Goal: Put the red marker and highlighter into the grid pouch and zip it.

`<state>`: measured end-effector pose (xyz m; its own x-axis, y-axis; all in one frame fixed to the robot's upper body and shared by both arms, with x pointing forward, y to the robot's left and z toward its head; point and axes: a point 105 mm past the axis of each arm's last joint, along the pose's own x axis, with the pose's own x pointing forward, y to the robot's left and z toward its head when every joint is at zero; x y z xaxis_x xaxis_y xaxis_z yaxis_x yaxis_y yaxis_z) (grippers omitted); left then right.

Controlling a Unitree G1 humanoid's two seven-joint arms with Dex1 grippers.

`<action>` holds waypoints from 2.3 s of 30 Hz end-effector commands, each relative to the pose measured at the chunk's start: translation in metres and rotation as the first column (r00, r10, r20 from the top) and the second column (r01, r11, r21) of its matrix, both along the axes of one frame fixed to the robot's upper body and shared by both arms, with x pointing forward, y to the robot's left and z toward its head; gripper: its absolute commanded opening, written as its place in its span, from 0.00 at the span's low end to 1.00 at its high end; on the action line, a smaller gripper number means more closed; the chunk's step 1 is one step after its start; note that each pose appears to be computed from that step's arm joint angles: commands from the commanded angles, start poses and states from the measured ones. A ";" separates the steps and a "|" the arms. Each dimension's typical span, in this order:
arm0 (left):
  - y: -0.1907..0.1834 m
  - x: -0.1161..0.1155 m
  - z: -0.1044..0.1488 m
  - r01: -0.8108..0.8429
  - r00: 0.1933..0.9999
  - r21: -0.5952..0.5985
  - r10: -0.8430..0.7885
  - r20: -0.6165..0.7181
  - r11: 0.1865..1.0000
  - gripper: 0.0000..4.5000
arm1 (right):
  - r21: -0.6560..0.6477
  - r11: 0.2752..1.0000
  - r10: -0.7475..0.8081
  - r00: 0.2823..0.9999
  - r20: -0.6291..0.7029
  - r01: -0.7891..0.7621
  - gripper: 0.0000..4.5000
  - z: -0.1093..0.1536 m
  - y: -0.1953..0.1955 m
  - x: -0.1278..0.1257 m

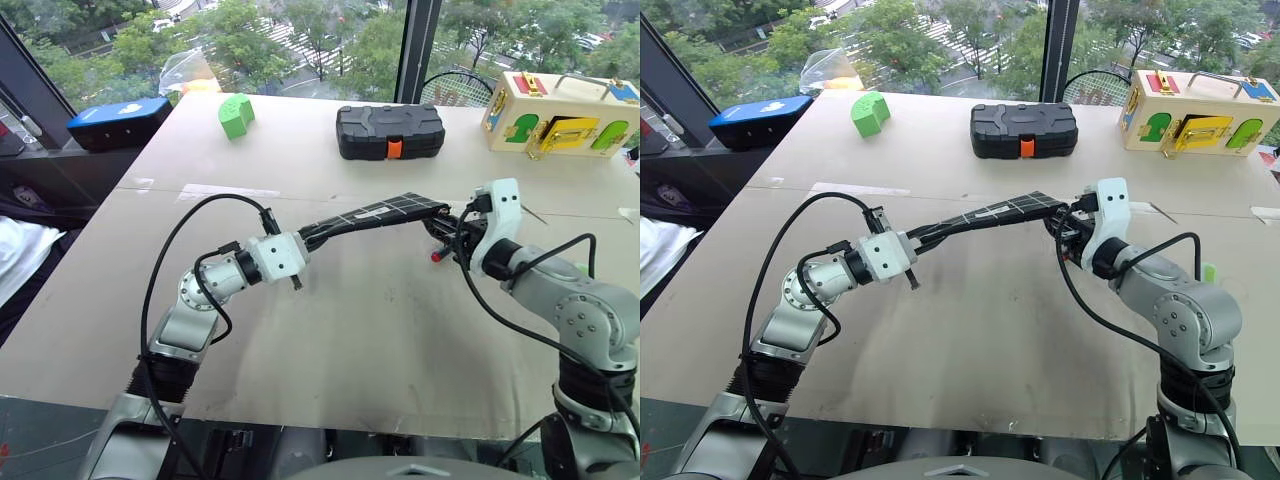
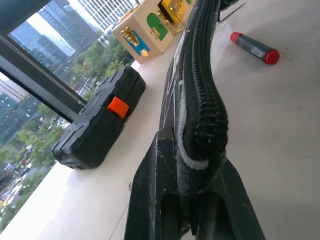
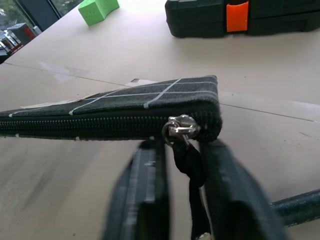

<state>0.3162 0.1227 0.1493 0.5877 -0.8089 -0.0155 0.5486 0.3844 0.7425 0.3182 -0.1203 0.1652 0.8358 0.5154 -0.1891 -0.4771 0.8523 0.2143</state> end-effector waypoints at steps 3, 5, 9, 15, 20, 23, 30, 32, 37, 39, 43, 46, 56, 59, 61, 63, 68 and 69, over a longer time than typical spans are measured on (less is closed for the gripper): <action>0.000 -0.003 0.012 0.014 0.999 -0.001 -0.014 0.050 1.000 0.00 | -0.002 1.000 0.024 0.997 0.074 -0.024 0.01 0.017 -0.004 -0.010; 0.000 -0.001 0.011 0.011 0.999 0.005 -0.011 0.049 1.000 0.00 | -0.031 0.998 0.060 0.995 0.074 -0.058 0.01 0.016 -0.003 -0.016; -0.001 0.004 0.008 -0.003 0.999 0.026 0.002 0.045 1.000 0.00 | -0.091 0.982 0.174 0.982 0.069 -0.168 0.01 0.014 0.006 -0.031; -0.009 0.006 0.005 0.026 0.997 0.062 -0.030 0.065 0.998 0.00 | -0.122 0.939 0.327 0.945 0.013 -0.323 0.01 0.007 0.021 -0.051; -0.019 -0.002 0.009 0.105 0.991 0.046 -0.108 0.084 0.993 0.00 | -0.162 0.954 0.243 0.967 -0.078 -0.253 0.01 -0.013 0.006 -0.041; -0.018 -0.010 0.008 0.144 0.985 0.067 -0.150 0.089 0.987 0.00 | -0.141 0.972 0.171 0.979 -0.108 -0.185 0.01 -0.016 -0.007 -0.032; -0.022 -0.019 0.000 0.196 0.978 0.105 -0.202 0.057 0.975 0.00 | -0.091 0.977 0.179 0.972 -0.154 -0.194 0.01 -0.018 -0.010 -0.029; -0.025 -0.020 -0.001 0.207 0.976 0.114 -0.214 0.051 0.972 0.00 | -0.079 0.968 0.224 0.961 -0.159 -0.239 0.01 -0.017 -0.003 -0.033; -0.031 -0.022 -0.004 0.235 0.970 0.143 -0.242 0.031 0.961 0.00 | -0.074 0.948 0.292 0.940 -0.176 -0.309 0.01 -0.017 0.008 -0.038; -0.032 -0.022 -0.005 0.242 0.969 0.154 -0.248 0.020 0.958 0.00 | -0.072 0.943 0.310 0.934 -0.178 -0.326 0.01 -0.016 0.013 -0.038; -0.035 -0.018 -0.004 0.232 0.971 0.157 -0.237 0.010 0.960 0.00 | -0.058 0.922 0.367 0.913 -0.179 -0.382 0.01 -0.013 0.025 -0.043; -0.039 -0.015 -0.002 0.228 0.973 0.154 -0.232 0.010 0.961 0.00 | -0.050 0.905 0.407 0.895 -0.180 -0.422 0.01 -0.012 0.036 -0.046; -0.051 -0.021 -0.001 0.270 0.962 0.155 -0.274 0.010 0.950 0.00 | -0.028 0.874 0.471 0.862 -0.186 -0.484 0.01 -0.011 0.066 -0.043; -0.046 -0.024 -0.001 0.277 0.960 0.156 -0.280 -0.005 0.948 0.00 | -0.033 0.880 0.459 0.867 -0.194 -0.473 0.01 -0.011 0.059 -0.041; -0.039 -0.026 -0.003 0.278 0.960 0.171 -0.279 -0.016 0.945 0.00 | -0.042 0.903 0.409 0.887 -0.215 -0.427 0.01 -0.016 0.043 -0.035; -0.035 -0.028 -0.007 0.282 0.959 0.190 -0.281 -0.030 0.940 0.00 | -0.034 0.917 0.380 0.896 -0.229 -0.397 0.01 -0.018 0.032 -0.032; -0.031 -0.034 -0.010 0.307 0.952 0.212 -0.302 -0.057 0.928 0.00 | -0.045 0.913 0.382 0.888 -0.257 -0.406 0.01 -0.025 0.027 -0.037; -0.030 -0.034 -0.011 0.310 0.951 0.217 -0.305 -0.059 0.925 0.00 | -0.045 0.910 0.387 0.884 -0.261 -0.412 0.01 -0.025 0.028 -0.038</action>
<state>0.2909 0.0982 0.1208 0.3474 -0.8983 -0.2688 0.6823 0.0455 0.7297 0.2828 -0.0919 0.1342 0.4845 0.7584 -0.4359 -0.7088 0.6324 0.3124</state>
